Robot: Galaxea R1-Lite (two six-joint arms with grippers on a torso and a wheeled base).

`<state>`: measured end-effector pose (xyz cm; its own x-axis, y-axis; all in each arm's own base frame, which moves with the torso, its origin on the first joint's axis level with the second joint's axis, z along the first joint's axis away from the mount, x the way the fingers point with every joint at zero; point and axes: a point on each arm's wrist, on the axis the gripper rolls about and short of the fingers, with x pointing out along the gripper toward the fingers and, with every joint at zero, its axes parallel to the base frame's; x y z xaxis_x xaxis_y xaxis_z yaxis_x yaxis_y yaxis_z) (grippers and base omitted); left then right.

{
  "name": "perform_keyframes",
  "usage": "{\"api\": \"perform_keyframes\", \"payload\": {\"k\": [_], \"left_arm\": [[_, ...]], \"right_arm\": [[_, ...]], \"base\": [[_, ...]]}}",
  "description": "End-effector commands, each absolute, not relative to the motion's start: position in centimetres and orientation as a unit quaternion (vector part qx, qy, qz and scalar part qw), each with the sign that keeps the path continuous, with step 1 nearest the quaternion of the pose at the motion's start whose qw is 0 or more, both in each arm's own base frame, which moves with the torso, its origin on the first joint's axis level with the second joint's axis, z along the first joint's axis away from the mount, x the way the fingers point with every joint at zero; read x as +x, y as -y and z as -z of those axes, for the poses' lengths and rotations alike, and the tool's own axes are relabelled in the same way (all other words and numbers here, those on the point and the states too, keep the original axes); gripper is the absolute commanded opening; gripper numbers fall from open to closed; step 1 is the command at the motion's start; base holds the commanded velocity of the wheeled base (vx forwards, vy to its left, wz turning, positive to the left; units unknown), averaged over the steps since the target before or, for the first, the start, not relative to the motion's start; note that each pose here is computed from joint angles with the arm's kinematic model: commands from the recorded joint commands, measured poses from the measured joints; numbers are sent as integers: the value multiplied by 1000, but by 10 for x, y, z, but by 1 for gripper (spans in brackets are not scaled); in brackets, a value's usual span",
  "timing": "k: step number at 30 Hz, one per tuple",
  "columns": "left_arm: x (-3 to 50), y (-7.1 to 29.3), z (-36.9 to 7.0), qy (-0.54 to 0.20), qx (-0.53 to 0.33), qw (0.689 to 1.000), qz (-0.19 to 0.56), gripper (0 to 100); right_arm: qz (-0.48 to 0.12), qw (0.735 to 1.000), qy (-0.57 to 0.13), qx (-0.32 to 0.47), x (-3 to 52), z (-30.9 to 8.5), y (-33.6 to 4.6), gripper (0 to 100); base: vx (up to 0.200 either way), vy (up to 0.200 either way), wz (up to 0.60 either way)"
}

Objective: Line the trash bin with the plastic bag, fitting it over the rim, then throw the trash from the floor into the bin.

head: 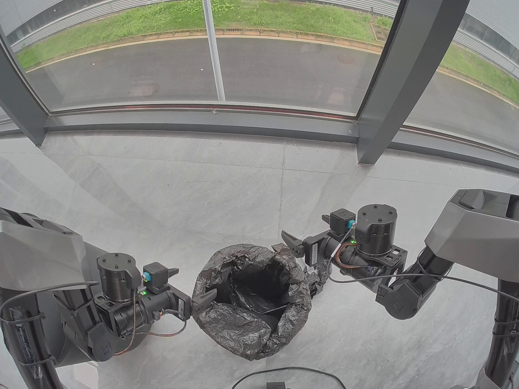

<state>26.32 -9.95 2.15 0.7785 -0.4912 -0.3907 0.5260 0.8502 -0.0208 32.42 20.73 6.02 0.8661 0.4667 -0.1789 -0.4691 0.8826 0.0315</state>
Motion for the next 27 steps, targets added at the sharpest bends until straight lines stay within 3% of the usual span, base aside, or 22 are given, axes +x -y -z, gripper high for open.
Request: {"api": "perform_keyframes", "payload": {"k": [1, 7, 14, 27], "left_arm": [[253, 105, 2, -240, 62, 927, 283, 100], [251, 114, 19, -264, 66, 916, 295, 100], [281, 110, 36, -238, 74, 943, 222, 100], [292, 113, 29, -214, 44, 954, 207, 100]], "right_arm": [[-241, 967, -87, -1, 324, -63, -205, 100], [-239, 967, -88, 0, 325, -62, -204, 100], [-239, 967, -92, -1, 326, -59, -204, 100], [-239, 966, -95, -2, 327, -57, -204, 100]], "base": [[0, 0, 0], [0, 0, 0], [0, 0, 0], [0, 0, 0]]}}
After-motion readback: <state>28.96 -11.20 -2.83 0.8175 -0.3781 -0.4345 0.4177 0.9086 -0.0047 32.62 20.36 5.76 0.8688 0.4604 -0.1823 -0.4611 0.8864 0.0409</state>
